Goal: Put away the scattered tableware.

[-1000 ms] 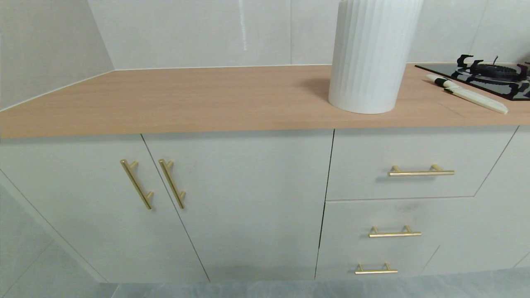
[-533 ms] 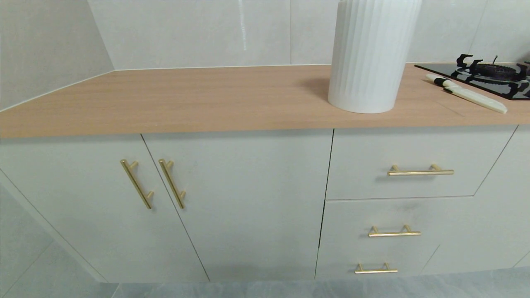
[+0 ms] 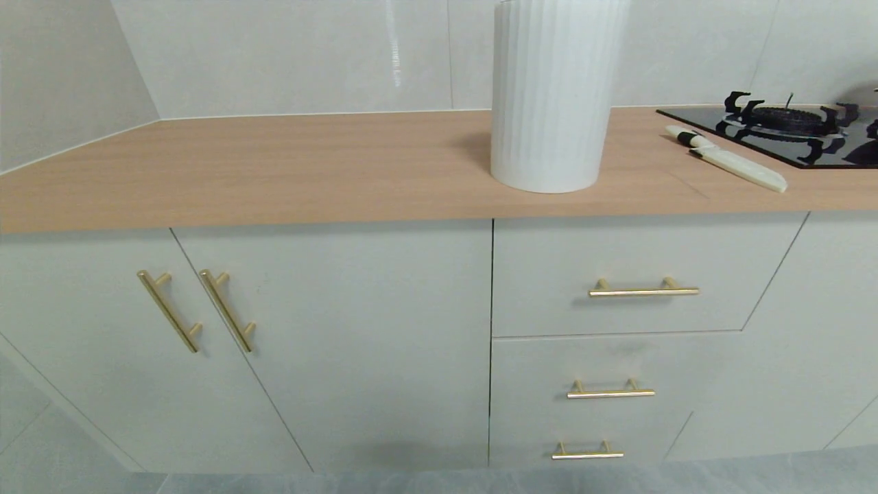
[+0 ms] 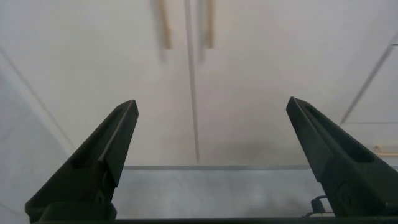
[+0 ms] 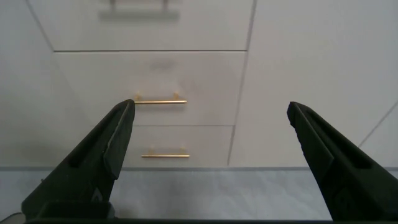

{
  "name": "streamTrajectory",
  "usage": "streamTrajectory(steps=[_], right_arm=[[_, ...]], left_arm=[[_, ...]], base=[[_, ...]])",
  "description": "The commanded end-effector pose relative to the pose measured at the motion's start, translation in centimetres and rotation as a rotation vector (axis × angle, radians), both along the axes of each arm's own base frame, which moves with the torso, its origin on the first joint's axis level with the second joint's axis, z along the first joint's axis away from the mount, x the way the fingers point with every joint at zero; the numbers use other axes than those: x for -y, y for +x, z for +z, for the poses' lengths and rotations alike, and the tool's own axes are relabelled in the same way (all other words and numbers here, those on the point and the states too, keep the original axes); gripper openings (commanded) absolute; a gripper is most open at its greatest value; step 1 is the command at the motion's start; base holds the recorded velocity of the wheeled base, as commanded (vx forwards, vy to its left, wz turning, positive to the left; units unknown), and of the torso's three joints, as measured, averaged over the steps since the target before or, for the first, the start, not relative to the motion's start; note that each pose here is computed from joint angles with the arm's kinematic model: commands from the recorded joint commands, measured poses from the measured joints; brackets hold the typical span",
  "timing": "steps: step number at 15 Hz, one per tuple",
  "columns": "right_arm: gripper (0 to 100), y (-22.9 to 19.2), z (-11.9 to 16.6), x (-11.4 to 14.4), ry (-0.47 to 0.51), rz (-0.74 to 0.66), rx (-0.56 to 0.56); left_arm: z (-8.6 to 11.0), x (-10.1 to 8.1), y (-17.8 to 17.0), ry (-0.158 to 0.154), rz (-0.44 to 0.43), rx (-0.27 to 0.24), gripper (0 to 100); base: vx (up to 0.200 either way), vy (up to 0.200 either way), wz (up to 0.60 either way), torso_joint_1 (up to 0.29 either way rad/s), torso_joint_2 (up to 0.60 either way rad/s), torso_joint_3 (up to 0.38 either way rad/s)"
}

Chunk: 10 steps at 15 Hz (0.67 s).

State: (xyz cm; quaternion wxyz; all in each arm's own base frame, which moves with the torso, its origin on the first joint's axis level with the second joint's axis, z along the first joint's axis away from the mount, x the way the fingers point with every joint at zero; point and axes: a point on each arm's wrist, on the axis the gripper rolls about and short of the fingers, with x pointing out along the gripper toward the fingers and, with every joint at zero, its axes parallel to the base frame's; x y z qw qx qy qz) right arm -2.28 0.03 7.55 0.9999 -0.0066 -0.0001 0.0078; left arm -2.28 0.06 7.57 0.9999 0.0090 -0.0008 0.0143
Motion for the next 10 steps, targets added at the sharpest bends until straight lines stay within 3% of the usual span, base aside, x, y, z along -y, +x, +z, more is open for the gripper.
streamTrajectory(steps=[1,9,10], right_arm=[[100,0.01,0.00,0.00,-0.001,0.001,-0.002],[100,0.01,0.00,0.00,-0.001,0.001,-0.002],[100,0.01,0.00,0.00,-0.001,0.000,-0.002]], left_arm=[[0.00,0.00,0.00,-0.001,0.001,0.000,100],[0.00,0.00,0.01,-0.003,0.001,-0.002,100],[0.00,0.00,0.01,-0.004,0.001,-0.002,100]], base=[[0.000,-0.200,0.00,0.002,0.00,0.002],[0.000,0.000,0.00,0.000,0.00,0.000],[0.200,0.000,0.00,0.007,0.00,0.002]])
